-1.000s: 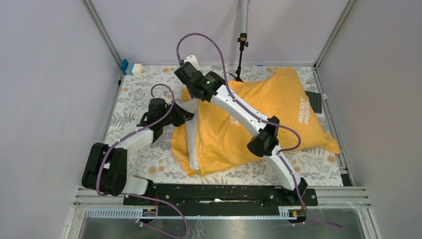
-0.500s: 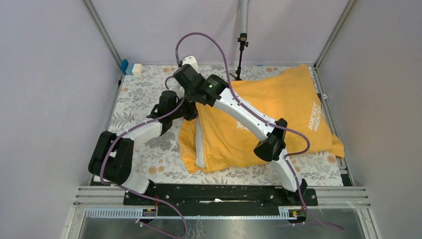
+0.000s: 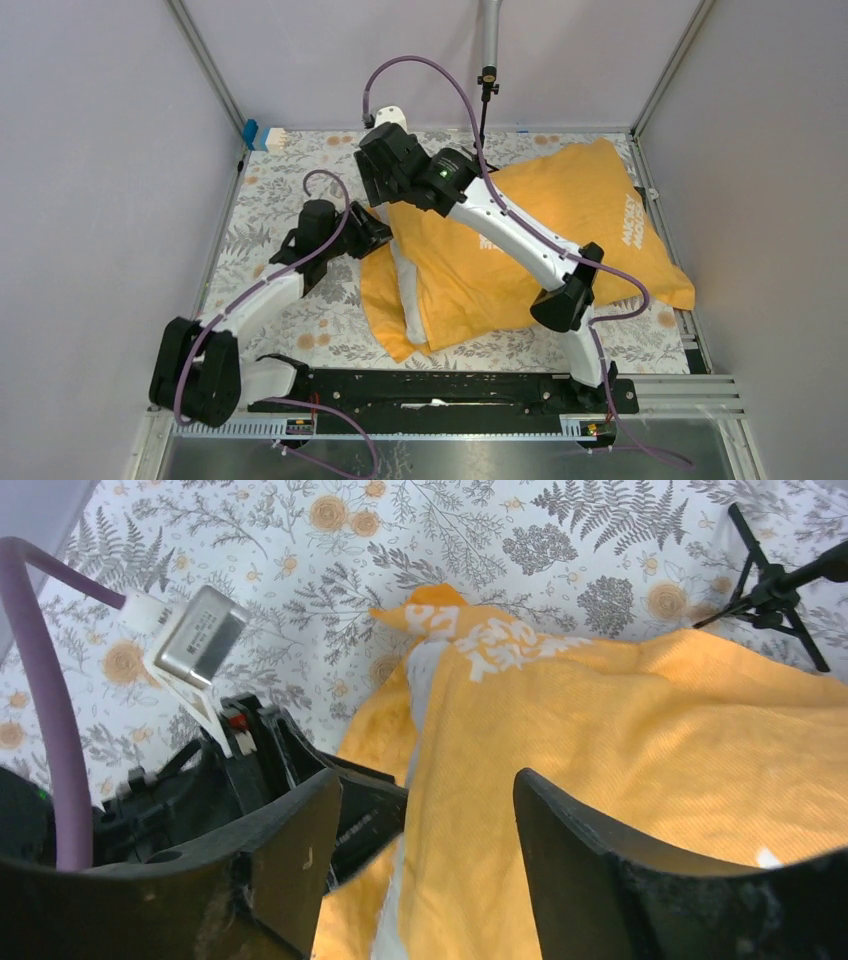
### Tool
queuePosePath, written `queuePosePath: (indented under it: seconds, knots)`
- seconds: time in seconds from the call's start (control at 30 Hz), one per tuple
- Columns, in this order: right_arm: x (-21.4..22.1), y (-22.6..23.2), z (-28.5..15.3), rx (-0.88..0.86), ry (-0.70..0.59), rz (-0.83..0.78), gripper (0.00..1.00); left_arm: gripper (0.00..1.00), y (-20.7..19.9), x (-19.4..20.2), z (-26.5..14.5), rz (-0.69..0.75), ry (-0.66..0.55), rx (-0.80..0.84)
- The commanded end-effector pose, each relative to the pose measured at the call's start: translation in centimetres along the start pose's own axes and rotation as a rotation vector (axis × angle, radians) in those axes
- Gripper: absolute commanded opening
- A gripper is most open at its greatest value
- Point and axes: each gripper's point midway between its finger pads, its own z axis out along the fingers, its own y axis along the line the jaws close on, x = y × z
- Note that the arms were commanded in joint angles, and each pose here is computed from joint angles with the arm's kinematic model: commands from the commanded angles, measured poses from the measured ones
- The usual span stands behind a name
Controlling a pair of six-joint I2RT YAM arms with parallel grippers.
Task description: Put the pillow into the pillowcase
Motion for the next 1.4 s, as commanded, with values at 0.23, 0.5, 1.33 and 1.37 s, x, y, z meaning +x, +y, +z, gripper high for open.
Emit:
queuePosePath:
  seconds: [0.23, 0.5, 1.33, 1.37]
  knots:
    - [8.2, 1.3, -4.3, 0.115, 0.107, -0.343, 0.89, 0.62, 7.4, -0.8, -4.7, -0.102, -0.123, -0.209]
    - [12.4, 1.1, -7.2, 0.183, 0.080, -0.290, 0.83, 0.60, 5.3, 0.7, -4.8, -0.083, -0.012, -0.053]
    - [27.0, 2.4, -9.5, 0.299, 0.101, -0.179, 0.62, 0.43, 1.3, 7.0, -1.1, -0.036, 0.198, 0.138]
    - [27.5, 2.1, -9.1, 0.308, 0.109, -0.182, 0.61, 0.40, 1.3, 7.0, -0.9, -0.038, 0.199, 0.138]
